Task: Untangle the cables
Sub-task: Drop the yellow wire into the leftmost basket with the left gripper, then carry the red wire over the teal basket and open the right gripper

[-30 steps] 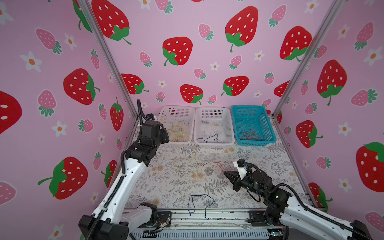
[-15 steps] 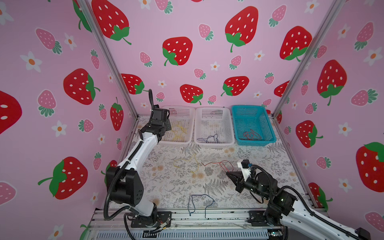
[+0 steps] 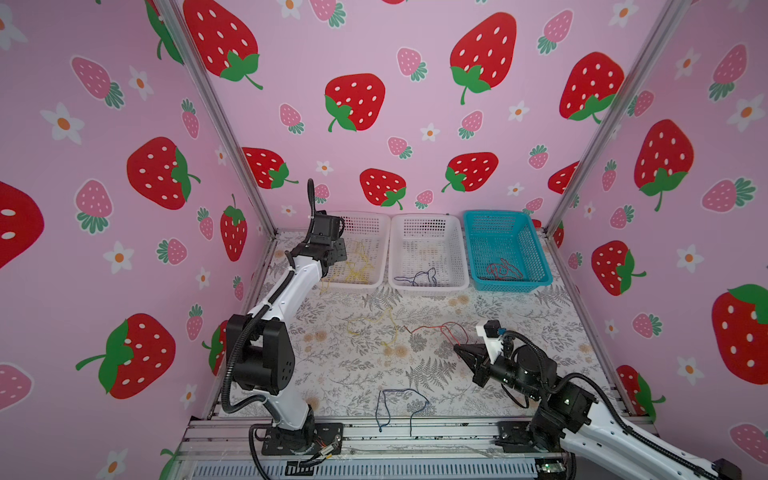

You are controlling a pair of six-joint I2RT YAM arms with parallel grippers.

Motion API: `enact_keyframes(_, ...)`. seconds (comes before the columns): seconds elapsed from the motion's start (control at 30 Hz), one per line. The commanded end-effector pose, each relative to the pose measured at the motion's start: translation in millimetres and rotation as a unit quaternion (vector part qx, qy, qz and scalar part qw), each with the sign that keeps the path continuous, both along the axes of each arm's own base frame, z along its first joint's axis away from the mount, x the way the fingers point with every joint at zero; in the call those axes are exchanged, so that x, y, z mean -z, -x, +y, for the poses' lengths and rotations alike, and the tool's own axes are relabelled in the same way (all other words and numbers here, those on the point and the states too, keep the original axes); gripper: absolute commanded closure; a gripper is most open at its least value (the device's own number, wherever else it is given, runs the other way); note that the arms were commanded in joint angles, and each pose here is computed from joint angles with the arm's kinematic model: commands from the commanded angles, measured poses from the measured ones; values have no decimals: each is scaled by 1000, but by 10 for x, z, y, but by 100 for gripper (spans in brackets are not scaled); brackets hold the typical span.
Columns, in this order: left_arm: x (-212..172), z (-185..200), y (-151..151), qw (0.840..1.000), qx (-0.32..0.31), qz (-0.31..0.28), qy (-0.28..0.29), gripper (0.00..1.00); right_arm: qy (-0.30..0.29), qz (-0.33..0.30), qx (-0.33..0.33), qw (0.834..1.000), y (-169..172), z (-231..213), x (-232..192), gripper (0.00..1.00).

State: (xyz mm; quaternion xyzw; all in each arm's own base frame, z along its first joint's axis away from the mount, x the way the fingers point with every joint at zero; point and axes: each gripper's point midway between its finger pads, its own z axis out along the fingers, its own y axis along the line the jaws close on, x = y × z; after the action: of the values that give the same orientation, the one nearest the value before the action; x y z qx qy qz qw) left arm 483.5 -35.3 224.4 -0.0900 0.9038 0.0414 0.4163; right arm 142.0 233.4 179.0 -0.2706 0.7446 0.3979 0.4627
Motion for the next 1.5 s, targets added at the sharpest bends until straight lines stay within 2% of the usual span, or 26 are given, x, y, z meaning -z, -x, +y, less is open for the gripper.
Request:
enact_keyframes(0.0,-332,6,15,1000,8,-19,-2,53,-16,-5,11,1000,-31,-18,-152,100)
enact_keyframes(0.4,-715,-8,395,997,2,-48,54,36,-6,7,84,996,-240,-136,-253,100)
enact_keyframes(0.63,-895,26,814,992,-9,-79,95,29,17,-1,175,984,-509,-311,-468,100)
enact_keyframes(0.9,-824,3,1368,986,6,-93,135,25,31,-27,211,977,-816,-348,-848,100)
enact_keyframes(1.2,-579,28,1954,984,23,-99,148,23,20,-31,305,952,-1561,-666,-1308,100)
enact_keyframes(1.33,-412,70,2126,986,24,-92,136,23,26,-5,367,930,-2036,-868,-1259,100)
enact_keyframes(1.47,-232,95,2233,987,22,-87,134,22,15,6,403,915,-2422,-1038,-1257,100)
